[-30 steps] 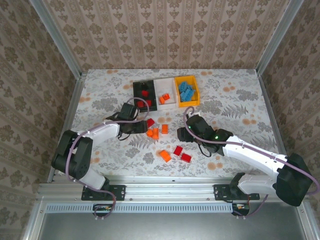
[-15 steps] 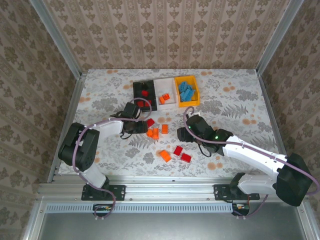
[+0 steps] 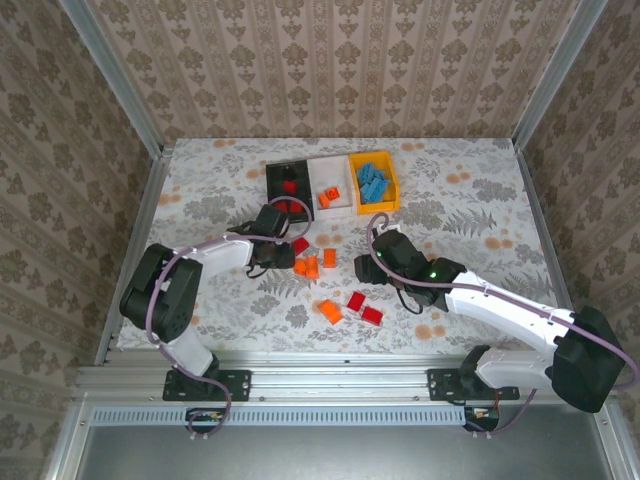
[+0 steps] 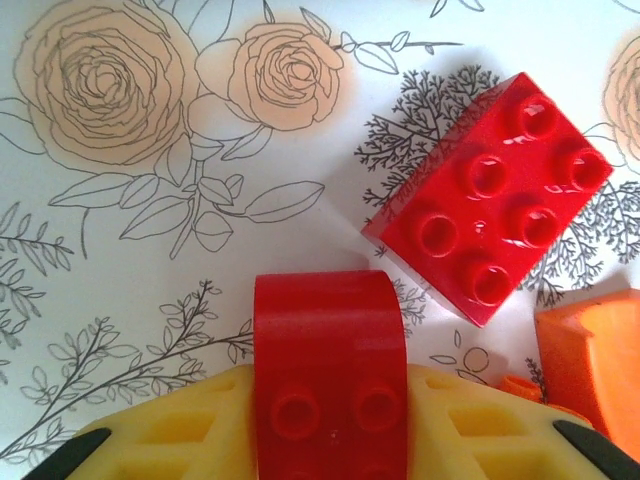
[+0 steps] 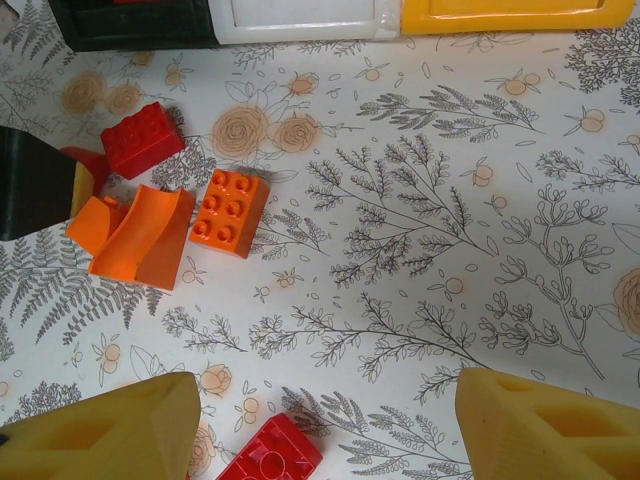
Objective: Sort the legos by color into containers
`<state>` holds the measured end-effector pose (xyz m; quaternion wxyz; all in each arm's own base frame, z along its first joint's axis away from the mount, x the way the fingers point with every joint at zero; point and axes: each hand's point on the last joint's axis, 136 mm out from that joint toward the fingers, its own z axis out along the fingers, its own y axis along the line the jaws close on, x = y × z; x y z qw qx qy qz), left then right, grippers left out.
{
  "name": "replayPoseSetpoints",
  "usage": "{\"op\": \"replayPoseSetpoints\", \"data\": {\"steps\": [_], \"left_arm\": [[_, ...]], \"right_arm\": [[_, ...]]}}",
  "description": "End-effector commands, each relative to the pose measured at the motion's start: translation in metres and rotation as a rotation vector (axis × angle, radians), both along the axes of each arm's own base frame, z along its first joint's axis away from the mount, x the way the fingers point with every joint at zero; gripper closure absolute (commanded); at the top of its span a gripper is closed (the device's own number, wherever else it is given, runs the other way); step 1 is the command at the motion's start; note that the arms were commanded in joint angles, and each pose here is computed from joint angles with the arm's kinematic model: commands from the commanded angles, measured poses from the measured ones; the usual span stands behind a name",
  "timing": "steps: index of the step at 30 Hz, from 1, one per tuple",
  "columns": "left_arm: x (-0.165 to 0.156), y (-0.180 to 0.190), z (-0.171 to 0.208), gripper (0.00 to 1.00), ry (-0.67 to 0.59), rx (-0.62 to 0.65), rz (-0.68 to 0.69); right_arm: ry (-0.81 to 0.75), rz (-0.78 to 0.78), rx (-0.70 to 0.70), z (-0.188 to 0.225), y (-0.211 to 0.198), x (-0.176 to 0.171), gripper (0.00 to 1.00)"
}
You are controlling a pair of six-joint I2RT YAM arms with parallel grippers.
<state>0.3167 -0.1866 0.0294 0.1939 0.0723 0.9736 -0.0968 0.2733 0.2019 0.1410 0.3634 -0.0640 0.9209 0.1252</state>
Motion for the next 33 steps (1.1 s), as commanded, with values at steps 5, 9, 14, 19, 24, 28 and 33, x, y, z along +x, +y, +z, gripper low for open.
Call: {"op": "replayPoseSetpoints", "data": {"steps": [5, 9, 14, 19, 24, 28, 33], "left_arm": [[0.012, -0.010, 0.065, 0.62, -0.115, -0.017, -0.033], [0.040, -0.014, 0.100, 0.60, -0.186, -0.023, -0.026], [0.105, -0.025, 0.109, 0.63, -0.167, -0.019, -0.006], [0.157, -0.024, 0.094, 0.64, -0.120, 0.010, 0.026], [0.177, -0.020, 0.091, 0.58, -0.119, 0.011, 0.055], [0.175, -0.039, 0.115, 0.32, -0.149, -0.086, 0.001], [0.144, -0.067, 0.181, 0.22, -0.251, -0.251, -0.095]], "right_arm": [[-0.035, -0.016, -0.023, 0.005, -0.008, 0.000, 0.30], [-0.045, -0.026, -0.019, 0.004, -0.011, 0.002, 0.30], [-0.033, -0.027, -0.019, -0.002, -0.011, 0.004, 0.30], [-0.035, -0.040, -0.041, -0.002, -0.022, 0.003, 0.30], [-0.033, -0.036, -0.046, 0.000, -0.026, 0.006, 0.29], [-0.024, -0.025, -0.041, -0.002, -0.018, 0.012, 0.29], [-0.008, -0.005, 0.002, -0.004, -0.002, 0.018, 0.29]]}}
